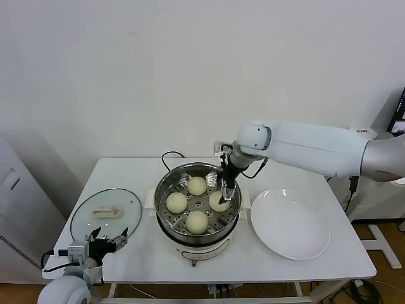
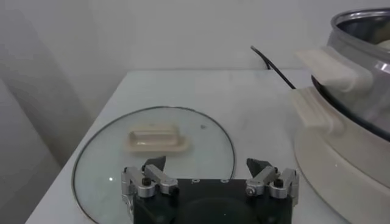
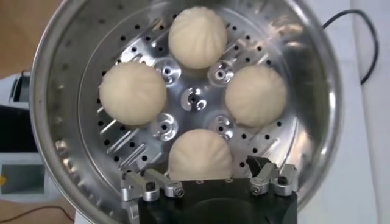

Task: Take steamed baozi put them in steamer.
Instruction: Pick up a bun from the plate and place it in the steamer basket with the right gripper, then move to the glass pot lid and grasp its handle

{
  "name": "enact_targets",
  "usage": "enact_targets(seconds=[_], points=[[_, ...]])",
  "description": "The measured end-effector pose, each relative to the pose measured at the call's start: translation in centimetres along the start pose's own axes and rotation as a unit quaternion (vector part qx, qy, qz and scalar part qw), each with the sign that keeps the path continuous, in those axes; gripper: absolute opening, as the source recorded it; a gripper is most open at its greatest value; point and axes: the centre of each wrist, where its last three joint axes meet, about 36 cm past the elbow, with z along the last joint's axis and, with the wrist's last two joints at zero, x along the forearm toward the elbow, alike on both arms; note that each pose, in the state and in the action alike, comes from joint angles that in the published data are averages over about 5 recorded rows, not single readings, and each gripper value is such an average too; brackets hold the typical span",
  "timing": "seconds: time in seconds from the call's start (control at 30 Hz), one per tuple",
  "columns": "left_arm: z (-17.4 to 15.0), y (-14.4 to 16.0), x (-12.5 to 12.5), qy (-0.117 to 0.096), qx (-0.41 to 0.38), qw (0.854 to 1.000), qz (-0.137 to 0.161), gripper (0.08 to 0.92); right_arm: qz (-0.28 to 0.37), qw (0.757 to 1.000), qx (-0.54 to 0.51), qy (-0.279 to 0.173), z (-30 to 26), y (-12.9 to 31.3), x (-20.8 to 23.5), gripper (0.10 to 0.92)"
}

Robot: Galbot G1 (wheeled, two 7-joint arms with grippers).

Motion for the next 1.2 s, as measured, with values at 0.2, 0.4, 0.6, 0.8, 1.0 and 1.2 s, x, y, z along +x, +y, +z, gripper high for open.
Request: enact_targets(seconds=[0.2,0.4,0.6,0.8,1.0,1.2], points=[[-0.6,0.2,0.1,-0.007,0.005,1.000,-0.002,0.823,0.027,0.995,-0.049,-0.084,2.6,-0.9,3.0,0.823],[-1.1,0.5,0.0,-0.013,0.009,1.000,-0.003,0.823,0.079,0.971,-0.107,-0.197,7.5,-0.7,4.4,0.823],[-1.5,0.7,-0.2,-0.020,0.012,1.000,-0.002,0.823,0.146,0.923,-0.161,-0.317,13.1,0.9,3.3,0.823],[-2.0,0.9,-0.3,-0.030,0.013,0.999,0.004,0.823,0.219,0.859,-0.215,-0.410,17.7,3.5,0.5,0.823],[-2.1,1.5,-0.2,-0.043,0.007,0.999,0.006,0.823,0.306,0.793,-0.261,-0.457,21.8,6.7,-2.5,0.823],[-1.9,2.6,-0.3,-0.068,-0.034,0.997,-0.004,0.823,0.380,0.737,-0.296,-0.475,24.5,10.3,-5.8,0.823]])
